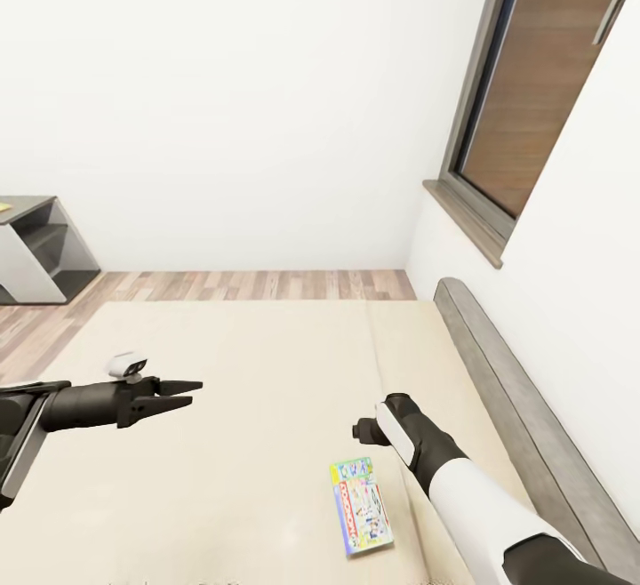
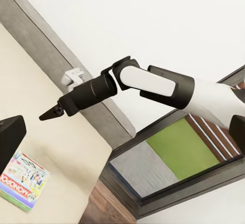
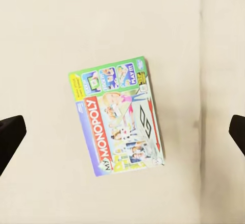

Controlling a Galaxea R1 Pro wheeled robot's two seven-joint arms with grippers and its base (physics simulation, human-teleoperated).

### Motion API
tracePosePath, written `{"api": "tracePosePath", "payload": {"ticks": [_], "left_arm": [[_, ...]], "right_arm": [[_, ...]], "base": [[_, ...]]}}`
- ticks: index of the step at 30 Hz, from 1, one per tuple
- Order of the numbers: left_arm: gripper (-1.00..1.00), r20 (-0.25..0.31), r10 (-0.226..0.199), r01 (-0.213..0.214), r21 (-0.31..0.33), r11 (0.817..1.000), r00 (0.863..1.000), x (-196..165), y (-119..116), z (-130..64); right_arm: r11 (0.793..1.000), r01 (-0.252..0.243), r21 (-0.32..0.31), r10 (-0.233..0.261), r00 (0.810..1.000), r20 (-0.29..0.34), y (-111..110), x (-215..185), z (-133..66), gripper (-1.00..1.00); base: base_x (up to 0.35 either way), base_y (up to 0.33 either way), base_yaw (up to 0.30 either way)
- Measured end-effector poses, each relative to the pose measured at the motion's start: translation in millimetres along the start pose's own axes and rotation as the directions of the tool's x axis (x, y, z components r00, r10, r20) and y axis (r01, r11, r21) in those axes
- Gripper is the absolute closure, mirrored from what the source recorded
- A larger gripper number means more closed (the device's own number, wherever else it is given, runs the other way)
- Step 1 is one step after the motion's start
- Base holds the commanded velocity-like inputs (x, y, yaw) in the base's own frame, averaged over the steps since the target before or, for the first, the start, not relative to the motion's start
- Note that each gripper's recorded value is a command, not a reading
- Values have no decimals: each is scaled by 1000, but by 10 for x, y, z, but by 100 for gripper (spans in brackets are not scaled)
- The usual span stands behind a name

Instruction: Put all the toys in the child's room - the three board games (two on the bed and one on the table), the two jigsaw puzzles on the table, and the tennis ball on the table - inside the toy box on the table in the child's room.

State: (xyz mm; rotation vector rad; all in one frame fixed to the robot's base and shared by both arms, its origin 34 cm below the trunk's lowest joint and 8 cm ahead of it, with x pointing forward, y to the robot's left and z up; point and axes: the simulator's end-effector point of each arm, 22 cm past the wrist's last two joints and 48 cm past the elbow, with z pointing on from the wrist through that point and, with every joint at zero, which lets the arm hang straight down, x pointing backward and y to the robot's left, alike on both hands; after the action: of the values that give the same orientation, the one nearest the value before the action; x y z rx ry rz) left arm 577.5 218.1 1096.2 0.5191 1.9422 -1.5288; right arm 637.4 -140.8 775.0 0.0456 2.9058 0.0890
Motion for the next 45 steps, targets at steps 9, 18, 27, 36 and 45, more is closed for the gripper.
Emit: {"api": "tracePosePath", "payload": {"ticks": [9,18,27,36,45], "left_arm": [[-100,-4,-15,15,0,1000,1000,38,58,16],[-100,-7,-29,29,-2,1000,1000,74,118,27],[-100,-12,-43,43,-4,999,999,113,177,38],[-100,-15,-57,57,-5,998,998,151,234,51],[-100,-19,-71,71,-7,997,997,192,293,62]], "right_arm": [[1000,2,-7,-2,1000,-15,55,55,62,-100],[1000,2,-9,-2,1000,-30,69,109,127,-100],[1000,1,-10,-1,999,-43,77,160,192,-100],[1000,0,-9,-1,998,-58,71,212,256,-100],[1000,-1,-9,0,997,-72,70,264,320,-100]], "base": [[0,0,0],[0,0,0],[0,0,0],[0,0,0],[0,0,0]]}}
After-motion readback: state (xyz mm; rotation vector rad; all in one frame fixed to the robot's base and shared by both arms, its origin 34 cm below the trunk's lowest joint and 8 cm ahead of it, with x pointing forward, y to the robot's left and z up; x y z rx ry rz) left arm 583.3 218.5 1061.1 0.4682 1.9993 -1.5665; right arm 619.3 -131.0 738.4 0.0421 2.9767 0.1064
